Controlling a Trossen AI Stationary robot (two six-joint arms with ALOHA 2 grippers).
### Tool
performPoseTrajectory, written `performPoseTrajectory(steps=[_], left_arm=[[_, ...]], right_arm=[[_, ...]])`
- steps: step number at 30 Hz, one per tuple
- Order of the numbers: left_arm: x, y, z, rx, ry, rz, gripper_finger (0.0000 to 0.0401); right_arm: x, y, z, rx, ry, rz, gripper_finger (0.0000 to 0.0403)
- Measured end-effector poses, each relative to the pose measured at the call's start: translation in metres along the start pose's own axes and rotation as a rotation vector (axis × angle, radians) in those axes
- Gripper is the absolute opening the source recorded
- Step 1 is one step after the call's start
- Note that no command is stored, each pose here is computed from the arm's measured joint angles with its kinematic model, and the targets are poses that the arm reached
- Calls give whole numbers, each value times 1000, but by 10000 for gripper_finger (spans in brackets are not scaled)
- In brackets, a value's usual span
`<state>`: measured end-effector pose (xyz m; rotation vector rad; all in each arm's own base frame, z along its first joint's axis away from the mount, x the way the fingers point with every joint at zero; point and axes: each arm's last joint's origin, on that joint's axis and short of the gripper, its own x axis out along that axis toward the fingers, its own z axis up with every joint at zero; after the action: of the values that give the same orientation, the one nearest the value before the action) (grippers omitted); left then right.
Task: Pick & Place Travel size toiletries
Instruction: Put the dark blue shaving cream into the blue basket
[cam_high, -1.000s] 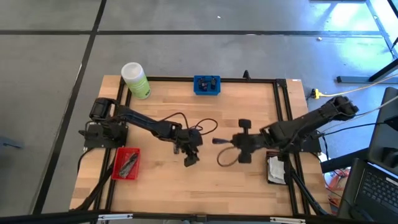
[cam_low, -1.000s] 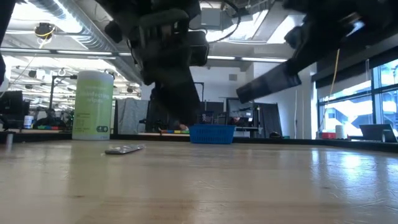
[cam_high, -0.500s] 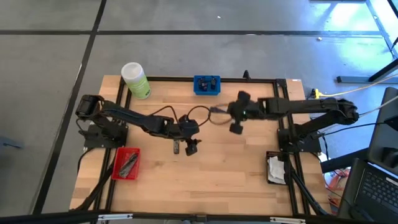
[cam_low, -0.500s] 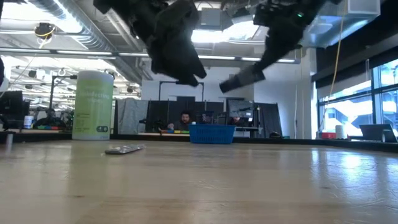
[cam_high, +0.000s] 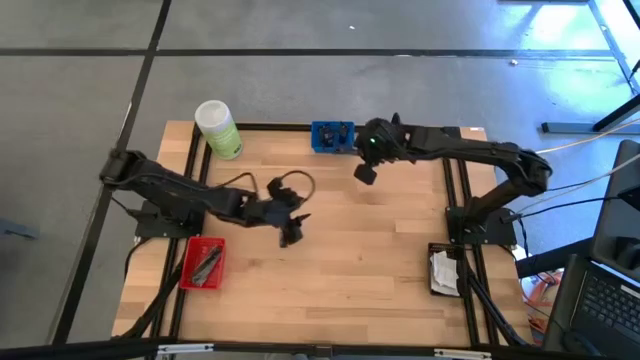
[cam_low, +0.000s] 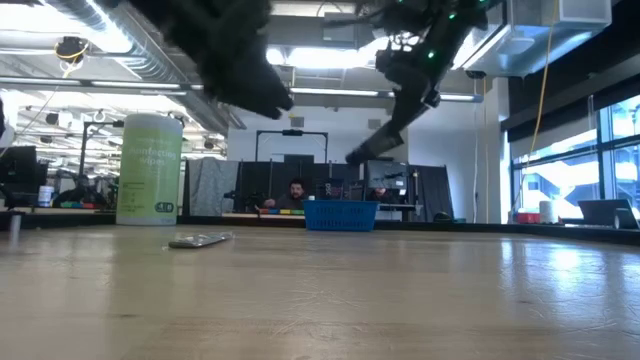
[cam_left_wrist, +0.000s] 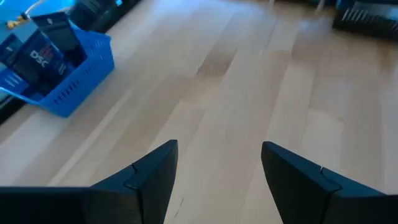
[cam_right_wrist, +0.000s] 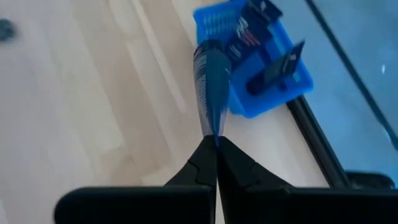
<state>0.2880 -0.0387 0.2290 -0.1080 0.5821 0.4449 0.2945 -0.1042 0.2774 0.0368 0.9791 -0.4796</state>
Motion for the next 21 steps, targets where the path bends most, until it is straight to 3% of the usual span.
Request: performPoseTrajectory(steps=[9,15,21], left_arm=[[-46,31,-12,-134,-268,-110,228],[-63,40,-9,-156,-319,-132,230],[-65,40,-8,-147,-327,-133,228]], right_arm=[[19,-21,33,47,153,5,0],[32,-41,45,103,257,-17,0],[43,-51,47,131,270,-18,0]])
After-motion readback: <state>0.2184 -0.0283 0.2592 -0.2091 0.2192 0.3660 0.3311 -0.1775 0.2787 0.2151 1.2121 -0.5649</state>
